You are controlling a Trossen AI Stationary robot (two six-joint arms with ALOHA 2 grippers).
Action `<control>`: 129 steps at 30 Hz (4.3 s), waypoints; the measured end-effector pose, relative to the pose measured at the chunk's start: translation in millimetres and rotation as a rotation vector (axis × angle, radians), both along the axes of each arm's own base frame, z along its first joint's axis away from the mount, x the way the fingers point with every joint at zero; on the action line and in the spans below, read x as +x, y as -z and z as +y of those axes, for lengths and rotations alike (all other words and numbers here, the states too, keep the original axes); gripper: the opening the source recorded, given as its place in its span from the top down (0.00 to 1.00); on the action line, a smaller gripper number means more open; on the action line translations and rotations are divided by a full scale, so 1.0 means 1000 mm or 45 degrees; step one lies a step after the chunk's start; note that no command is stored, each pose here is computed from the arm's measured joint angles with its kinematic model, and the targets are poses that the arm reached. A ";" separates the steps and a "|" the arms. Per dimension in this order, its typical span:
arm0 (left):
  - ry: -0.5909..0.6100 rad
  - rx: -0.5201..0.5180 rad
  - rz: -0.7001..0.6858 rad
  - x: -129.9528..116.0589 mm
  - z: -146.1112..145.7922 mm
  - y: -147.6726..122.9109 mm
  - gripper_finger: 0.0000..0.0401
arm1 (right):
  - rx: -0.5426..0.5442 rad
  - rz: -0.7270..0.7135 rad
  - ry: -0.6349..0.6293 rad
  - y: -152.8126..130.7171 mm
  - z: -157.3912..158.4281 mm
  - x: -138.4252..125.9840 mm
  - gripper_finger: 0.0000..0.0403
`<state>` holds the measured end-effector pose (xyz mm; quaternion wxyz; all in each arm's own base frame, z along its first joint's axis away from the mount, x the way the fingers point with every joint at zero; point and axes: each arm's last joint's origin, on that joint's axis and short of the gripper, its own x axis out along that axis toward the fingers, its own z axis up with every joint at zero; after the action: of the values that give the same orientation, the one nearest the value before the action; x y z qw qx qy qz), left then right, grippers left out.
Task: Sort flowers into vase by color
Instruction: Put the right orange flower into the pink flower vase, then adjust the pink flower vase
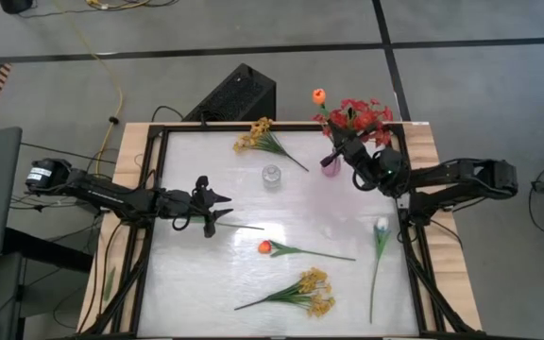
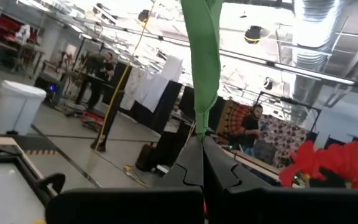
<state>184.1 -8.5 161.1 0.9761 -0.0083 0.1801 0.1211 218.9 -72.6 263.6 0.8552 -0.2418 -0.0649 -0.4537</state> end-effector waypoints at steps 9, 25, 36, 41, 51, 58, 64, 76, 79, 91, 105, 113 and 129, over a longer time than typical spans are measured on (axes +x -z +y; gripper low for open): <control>0.001 0.001 0.004 0.000 0.000 0.000 0.64 | 0.070 0.088 -0.001 0.010 -0.002 0.004 0.96; 0.001 0.001 0.021 -0.001 0.000 0.002 0.64 | 0.201 0.015 0.261 0.011 0.006 0.001 0.96; -0.003 -0.009 0.019 -0.001 0.000 0.002 0.64 | 0.250 0.005 0.431 0.010 0.012 -0.002 0.96; -0.004 -0.011 0.018 -0.001 0.000 0.001 0.64 | 0.242 0.080 0.504 0.010 0.017 -0.003 0.96; -0.004 -0.011 0.018 -0.001 0.000 0.002 0.64 | 0.292 0.102 0.628 0.012 0.022 -0.005 0.96; -0.004 -0.011 0.018 -0.001 0.000 0.001 0.64 | 0.295 0.090 0.625 0.010 0.025 -0.005 0.96; -0.004 -0.011 0.018 -0.001 0.000 0.002 0.64 | 0.277 0.108 0.631 0.005 0.031 -0.007 0.90; -0.004 -0.012 -0.019 0.000 0.000 -0.001 0.64 | 0.278 0.310 0.690 0.003 0.055 -0.010 0.87; -0.002 -0.006 -0.018 0.000 0.000 -0.001 0.64 | 0.279 0.311 0.669 0.003 0.060 -0.010 0.86; -0.001 -0.005 -0.018 0.001 0.000 -0.001 0.64 | 0.296 0.136 0.263 0.002 0.103 -0.009 0.86; 0.000 -0.005 -0.018 0.001 0.000 -0.001 0.64 | 0.688 0.107 -0.625 0.040 0.165 -0.005 0.86; 0.001 -0.006 -0.018 0.001 0.000 -0.001 0.64 | 1.561 0.716 -0.502 0.055 0.141 -0.002 0.86; 0.033 -0.008 -0.014 0.001 -0.001 -0.001 0.64 | 1.671 0.773 0.832 0.076 0.076 -0.071 0.86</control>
<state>184.7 -9.3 162.1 0.9785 -0.0099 0.1752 0.1079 148.2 3.8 187.6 0.6270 0.1918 0.5260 -0.5416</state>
